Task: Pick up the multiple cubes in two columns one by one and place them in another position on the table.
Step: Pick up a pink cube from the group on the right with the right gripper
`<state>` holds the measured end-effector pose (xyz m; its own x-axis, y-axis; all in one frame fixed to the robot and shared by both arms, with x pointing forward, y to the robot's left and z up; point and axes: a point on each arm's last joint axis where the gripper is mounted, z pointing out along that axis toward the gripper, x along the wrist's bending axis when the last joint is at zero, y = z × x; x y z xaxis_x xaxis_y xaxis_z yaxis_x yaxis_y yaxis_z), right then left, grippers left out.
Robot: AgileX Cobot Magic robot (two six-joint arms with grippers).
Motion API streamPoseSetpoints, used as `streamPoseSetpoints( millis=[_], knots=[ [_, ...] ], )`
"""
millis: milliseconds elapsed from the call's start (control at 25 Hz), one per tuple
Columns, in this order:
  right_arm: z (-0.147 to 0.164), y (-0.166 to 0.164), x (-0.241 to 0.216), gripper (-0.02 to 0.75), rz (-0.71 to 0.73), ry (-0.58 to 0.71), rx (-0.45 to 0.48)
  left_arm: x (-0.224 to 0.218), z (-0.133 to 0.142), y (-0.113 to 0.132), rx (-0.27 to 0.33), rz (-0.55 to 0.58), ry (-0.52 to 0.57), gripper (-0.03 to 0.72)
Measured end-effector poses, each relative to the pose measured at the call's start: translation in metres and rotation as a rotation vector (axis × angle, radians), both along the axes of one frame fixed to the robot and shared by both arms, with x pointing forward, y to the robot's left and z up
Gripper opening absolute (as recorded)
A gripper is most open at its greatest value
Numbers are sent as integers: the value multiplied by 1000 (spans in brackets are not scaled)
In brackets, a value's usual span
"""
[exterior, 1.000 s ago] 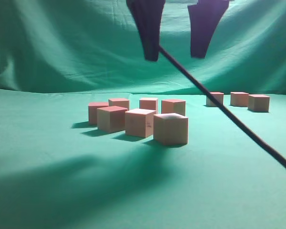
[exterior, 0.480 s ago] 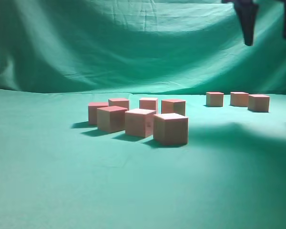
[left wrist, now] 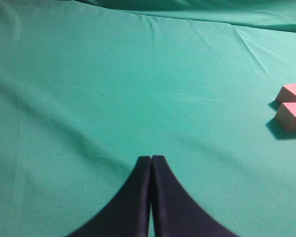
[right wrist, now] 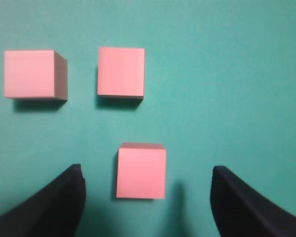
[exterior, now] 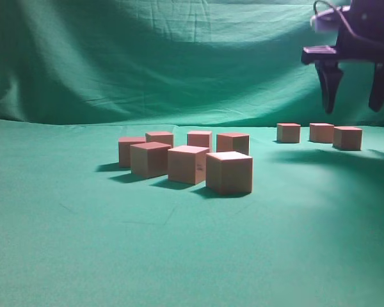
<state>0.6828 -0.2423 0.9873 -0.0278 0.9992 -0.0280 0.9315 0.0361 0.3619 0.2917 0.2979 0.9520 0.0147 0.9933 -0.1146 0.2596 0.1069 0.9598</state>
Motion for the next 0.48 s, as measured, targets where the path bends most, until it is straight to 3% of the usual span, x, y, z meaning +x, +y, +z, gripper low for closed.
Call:
streamPoseSetpoints(
  millis=[320, 480],
  knots=[
    [-33, 2, 10, 518, 6, 24, -3, 0, 0, 0, 0, 0, 0, 0],
    [-42, 2, 12, 379, 8, 28, -3, 0, 0, 0, 0, 0, 0, 0]
  ],
)
